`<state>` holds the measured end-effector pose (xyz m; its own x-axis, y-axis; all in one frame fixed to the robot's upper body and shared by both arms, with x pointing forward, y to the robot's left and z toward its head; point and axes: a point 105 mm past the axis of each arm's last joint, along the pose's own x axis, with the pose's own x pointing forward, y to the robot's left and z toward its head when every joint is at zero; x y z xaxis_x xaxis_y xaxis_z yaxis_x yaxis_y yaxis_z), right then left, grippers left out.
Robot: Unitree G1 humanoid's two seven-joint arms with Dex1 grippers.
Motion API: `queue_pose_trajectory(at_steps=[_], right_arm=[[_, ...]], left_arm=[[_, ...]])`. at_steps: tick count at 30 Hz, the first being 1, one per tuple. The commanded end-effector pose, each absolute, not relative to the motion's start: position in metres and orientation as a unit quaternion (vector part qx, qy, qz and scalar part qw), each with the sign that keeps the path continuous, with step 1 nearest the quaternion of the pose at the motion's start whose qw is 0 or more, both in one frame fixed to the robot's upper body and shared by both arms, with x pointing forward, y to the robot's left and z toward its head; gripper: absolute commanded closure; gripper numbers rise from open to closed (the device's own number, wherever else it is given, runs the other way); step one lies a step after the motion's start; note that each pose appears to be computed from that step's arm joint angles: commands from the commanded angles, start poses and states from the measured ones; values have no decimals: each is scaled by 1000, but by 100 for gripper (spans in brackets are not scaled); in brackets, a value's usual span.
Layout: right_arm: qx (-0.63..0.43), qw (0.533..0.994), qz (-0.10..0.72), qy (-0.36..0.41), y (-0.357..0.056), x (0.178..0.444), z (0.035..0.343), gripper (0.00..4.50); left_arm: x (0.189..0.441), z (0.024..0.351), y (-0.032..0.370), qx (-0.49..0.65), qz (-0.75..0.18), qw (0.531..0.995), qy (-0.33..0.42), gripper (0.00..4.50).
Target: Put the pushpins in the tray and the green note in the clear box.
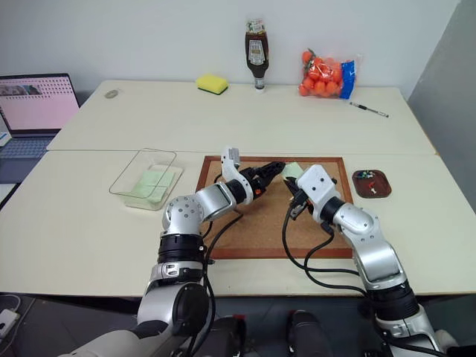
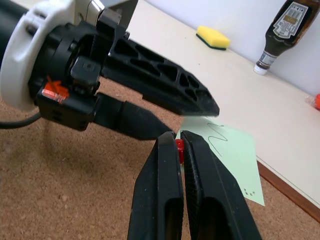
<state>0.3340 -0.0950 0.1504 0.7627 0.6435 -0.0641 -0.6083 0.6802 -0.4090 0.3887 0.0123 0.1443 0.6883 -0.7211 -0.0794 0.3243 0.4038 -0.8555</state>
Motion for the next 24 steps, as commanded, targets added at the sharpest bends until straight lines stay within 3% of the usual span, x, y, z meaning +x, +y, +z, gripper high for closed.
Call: queue_pose_trajectory(at_steps=[1,14,24], right_arm=[[-219,908,348,-73,-91,328,166,450],[-233,906,345,-81,-92,328,170,450],[-228,915,309,-125,-101,318,190,450]], left_arm=[[377,159,-21,-472,-374,763,235,205],[366,165,-30,-503,-398,725,252,436],[376,142,-16,-475,-348,768,252,443]])
